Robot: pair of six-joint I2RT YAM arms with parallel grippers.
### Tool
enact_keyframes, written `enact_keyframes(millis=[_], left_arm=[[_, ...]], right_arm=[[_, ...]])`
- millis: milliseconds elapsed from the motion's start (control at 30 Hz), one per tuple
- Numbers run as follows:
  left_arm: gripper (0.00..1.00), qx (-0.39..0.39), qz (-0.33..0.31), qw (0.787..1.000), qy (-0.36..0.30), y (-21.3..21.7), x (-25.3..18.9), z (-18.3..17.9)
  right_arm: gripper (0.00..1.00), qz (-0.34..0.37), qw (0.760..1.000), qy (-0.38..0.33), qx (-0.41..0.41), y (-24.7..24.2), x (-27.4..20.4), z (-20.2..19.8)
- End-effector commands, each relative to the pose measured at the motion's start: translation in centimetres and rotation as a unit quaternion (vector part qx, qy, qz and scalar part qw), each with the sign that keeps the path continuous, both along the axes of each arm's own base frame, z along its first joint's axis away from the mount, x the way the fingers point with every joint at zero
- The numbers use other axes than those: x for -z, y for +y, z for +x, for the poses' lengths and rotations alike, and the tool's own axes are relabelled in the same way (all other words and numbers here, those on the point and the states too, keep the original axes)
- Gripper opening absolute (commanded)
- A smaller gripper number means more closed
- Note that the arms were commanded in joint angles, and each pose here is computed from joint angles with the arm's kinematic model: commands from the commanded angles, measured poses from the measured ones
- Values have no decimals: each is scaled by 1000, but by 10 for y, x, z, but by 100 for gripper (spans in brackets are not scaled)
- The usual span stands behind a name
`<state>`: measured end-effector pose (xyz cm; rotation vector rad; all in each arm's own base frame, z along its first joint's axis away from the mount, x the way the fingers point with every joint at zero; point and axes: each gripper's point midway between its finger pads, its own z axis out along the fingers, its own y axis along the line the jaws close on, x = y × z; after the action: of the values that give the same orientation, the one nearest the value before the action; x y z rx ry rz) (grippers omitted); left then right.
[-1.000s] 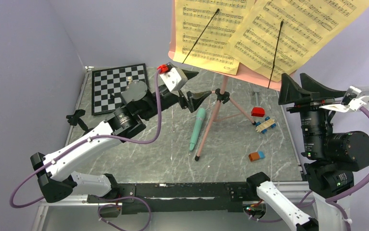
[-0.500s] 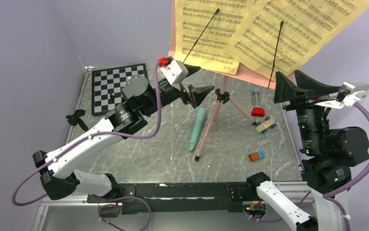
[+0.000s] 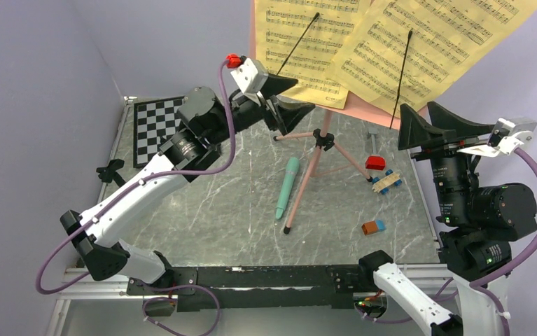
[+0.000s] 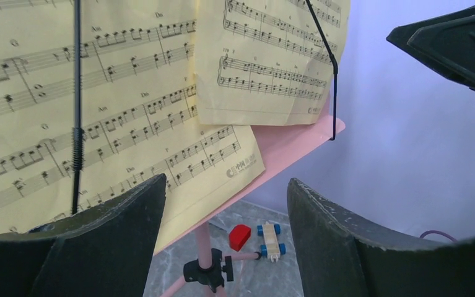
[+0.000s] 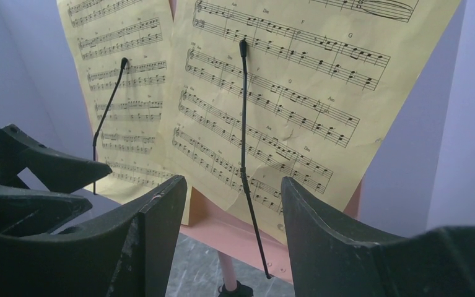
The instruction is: Set up the instrument practice props
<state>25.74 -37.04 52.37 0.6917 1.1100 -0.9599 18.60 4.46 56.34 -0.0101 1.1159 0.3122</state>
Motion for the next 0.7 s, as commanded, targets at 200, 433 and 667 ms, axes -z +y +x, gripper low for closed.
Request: enact_keyframes(millis=[200, 433, 667], left_arm=[[68, 120, -58, 989, -72, -1, -37, -21], [64, 147, -55, 984, -82, -19, -40, -14], [64, 108, -51, 989, -86, -28, -39, 3]], right_arm=[[63, -4, 1000, -20, 0, -5, -12, -14], [63, -17, 1000, -22, 8, -8, -7, -19], [64, -27, 999, -24, 8, -8, -4, -22]])
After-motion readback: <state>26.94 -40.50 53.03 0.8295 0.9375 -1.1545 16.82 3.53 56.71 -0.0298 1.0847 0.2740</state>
